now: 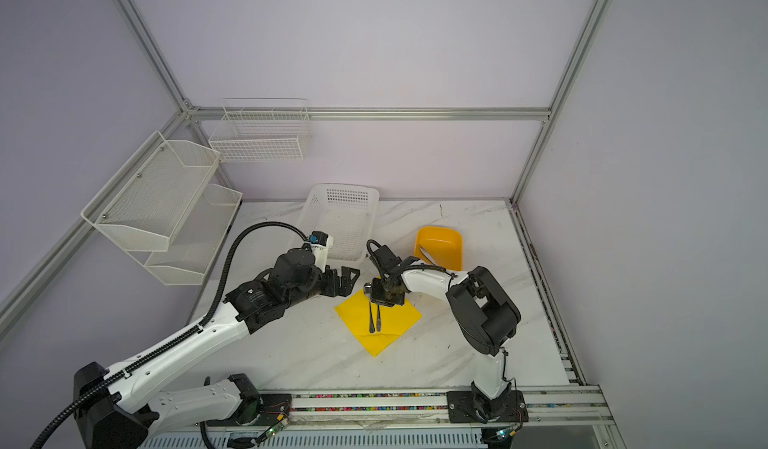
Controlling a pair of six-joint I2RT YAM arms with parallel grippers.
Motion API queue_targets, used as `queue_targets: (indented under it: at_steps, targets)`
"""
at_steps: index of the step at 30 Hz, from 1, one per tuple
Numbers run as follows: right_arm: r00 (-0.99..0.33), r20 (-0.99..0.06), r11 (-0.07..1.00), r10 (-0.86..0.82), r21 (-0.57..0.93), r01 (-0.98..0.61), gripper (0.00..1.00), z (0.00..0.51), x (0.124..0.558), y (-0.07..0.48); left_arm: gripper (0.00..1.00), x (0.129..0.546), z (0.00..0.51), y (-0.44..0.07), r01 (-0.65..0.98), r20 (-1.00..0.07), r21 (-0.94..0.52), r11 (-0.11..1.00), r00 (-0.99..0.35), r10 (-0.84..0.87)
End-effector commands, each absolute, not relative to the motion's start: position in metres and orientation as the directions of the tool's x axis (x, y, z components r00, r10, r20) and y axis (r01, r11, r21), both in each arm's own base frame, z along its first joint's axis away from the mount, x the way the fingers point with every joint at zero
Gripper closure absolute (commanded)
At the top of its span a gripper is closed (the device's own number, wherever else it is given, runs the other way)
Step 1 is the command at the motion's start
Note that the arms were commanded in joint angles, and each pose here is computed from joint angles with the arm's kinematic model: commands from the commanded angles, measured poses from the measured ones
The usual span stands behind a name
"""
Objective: Place the utensils on the paper napkin and roll it up
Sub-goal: 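Lower the fork beside the spoon on the napkin with the right gripper, then open the right gripper and move it over the yellow tray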
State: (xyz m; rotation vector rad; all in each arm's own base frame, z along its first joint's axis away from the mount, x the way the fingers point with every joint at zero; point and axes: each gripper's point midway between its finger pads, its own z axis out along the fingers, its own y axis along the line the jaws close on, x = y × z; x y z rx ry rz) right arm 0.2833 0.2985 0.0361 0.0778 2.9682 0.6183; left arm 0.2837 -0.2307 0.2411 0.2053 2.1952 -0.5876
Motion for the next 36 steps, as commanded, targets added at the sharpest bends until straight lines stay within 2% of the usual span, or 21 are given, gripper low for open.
queue_targets:
  at_steps: [1, 9, 18, 19, 21, 26, 28, 36]
  targets:
    - [-0.991, -0.105, 0.906, 0.082, 0.423, 0.030, 0.85, 0.047, 0.279, 0.300, 0.00, 0.282, 0.240, -0.228, 0.352, -0.783, -0.341, 0.872, -0.620, -0.056]
    - [-0.982, -0.149, 0.904, 0.120, 0.424, 0.046, 0.84, 0.064, 0.285, 0.294, 0.00, 0.283, 0.240, -0.227, 0.352, -0.783, -0.340, 0.872, -0.620, -0.055]
    - [-0.882, -0.396, 0.915, 0.255, 0.393, 0.088, 0.74, 0.136, 0.316, 0.252, 0.00, 0.284, 0.240, -0.237, 0.395, -0.786, -0.339, 0.854, -0.618, -0.026]
    - [-0.869, -0.417, 0.917, 0.267, 0.388, 0.095, 0.72, 0.141, 0.318, 0.246, 0.00, 0.284, 0.241, -0.239, 0.403, -0.785, -0.339, 0.850, -0.619, -0.020]
    - [-0.844, -0.459, 0.921, 0.277, 0.377, 0.097, 0.63, 0.154, 0.319, 0.235, 0.00, 0.285, 0.239, -0.243, 0.411, -0.780, -0.343, 0.844, -0.626, -0.012]
    - [-0.781, -0.562, 0.946, 0.272, 0.304, 0.110, 0.52, 0.180, 0.325, 0.210, 0.00, 0.287, 0.236, -0.255, 0.424, -0.757, -0.366, 0.828, -0.654, 0.000]
    - [-0.776, -0.571, 0.949, 0.267, 0.296, 0.108, 0.49, 0.181, 0.329, 0.200, 0.00, 0.289, 0.235, -0.259, 0.424, -0.751, -0.375, 0.824, -0.660, -0.002]
    - [-0.819, -0.493, 0.945, 0.295, 0.279, 0.172, 0.49, 0.151, 0.360, 0.139, 0.00, 0.299, 0.242, -0.272, 0.450, -0.760, -0.373, 0.811, -0.650, 0.011]
